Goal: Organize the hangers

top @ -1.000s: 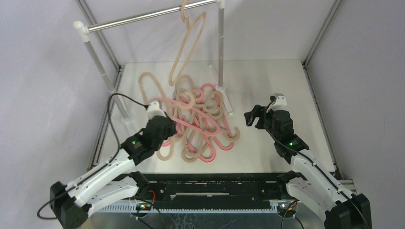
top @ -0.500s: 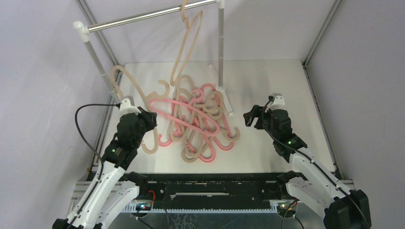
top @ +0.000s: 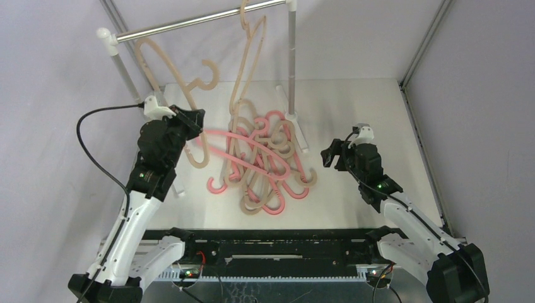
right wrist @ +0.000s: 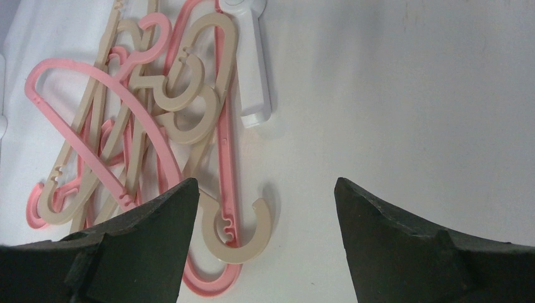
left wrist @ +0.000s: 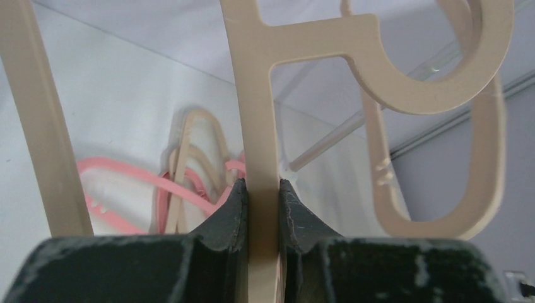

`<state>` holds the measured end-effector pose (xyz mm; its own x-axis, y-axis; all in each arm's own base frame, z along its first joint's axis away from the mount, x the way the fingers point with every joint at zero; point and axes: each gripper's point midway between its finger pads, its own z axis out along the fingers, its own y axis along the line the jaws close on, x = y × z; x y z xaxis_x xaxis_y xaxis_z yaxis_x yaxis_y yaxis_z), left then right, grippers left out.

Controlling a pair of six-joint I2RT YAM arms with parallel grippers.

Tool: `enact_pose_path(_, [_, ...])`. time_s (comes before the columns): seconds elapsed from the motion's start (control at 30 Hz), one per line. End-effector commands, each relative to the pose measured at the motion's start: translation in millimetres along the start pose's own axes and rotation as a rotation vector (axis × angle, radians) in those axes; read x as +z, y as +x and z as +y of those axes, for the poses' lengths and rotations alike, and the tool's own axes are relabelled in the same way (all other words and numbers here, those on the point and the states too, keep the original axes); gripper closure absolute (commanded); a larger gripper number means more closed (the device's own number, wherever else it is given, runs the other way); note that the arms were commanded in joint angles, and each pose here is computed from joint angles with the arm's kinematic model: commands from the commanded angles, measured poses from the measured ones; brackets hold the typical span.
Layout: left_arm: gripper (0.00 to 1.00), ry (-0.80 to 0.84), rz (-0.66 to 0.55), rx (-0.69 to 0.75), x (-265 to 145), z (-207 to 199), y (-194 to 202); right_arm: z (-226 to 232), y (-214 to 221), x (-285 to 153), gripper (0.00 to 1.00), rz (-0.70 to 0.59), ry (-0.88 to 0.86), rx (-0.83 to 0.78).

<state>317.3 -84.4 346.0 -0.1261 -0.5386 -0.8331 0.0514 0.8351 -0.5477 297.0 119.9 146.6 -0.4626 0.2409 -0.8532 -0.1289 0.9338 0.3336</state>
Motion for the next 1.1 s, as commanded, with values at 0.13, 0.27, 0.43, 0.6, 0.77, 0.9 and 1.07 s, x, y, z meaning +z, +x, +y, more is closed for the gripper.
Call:
enact_pose_path(0.13, [1.00,0.291,-0.101,-0.077,11.4,-78.3,-56.1,0.6,-10.6,4.6,0.13,-0.045,0.004,0.006])
enact_pose_path(0.27, [1.00,0.345,-0.110,-0.126,26.0,-95.8,-67.0,-0.8,-8.2,6.7,0.13,-0.036,0.008,0.003])
enact_pose_path(0.43, [1.00,0.393,-0.128,-0.148,38.3,-110.3,-78.5,-5.1,-8.5,6.8,0.13,-0.039,0.027,0.001])
enact_pose_path(0.6, [1.00,0.430,-0.144,-0.169,45.1,-118.9,-84.8,-9.4,-8.2,7.8,0.13,-0.037,0.043,0.001])
enact_pose_path(0.77, [1.00,0.454,-0.143,-0.208,57.9,-129.0,-97.7,-11.6,-8.0,8.8,0.13,-0.035,0.051,0.001])
enact_pose_path(0.9, [1.00,0.445,-0.132,-0.244,75.8,-131.4,-99.5,-14.0,-7.8,7.9,0.13,-0.035,0.061,-0.001])
enact_pose_path(1.07, [1.00,0.420,-0.082,-0.283,99.6,-127.2,-85.3,-16.0,-8.9,6.8,0.13,-0.039,0.068,0.001])
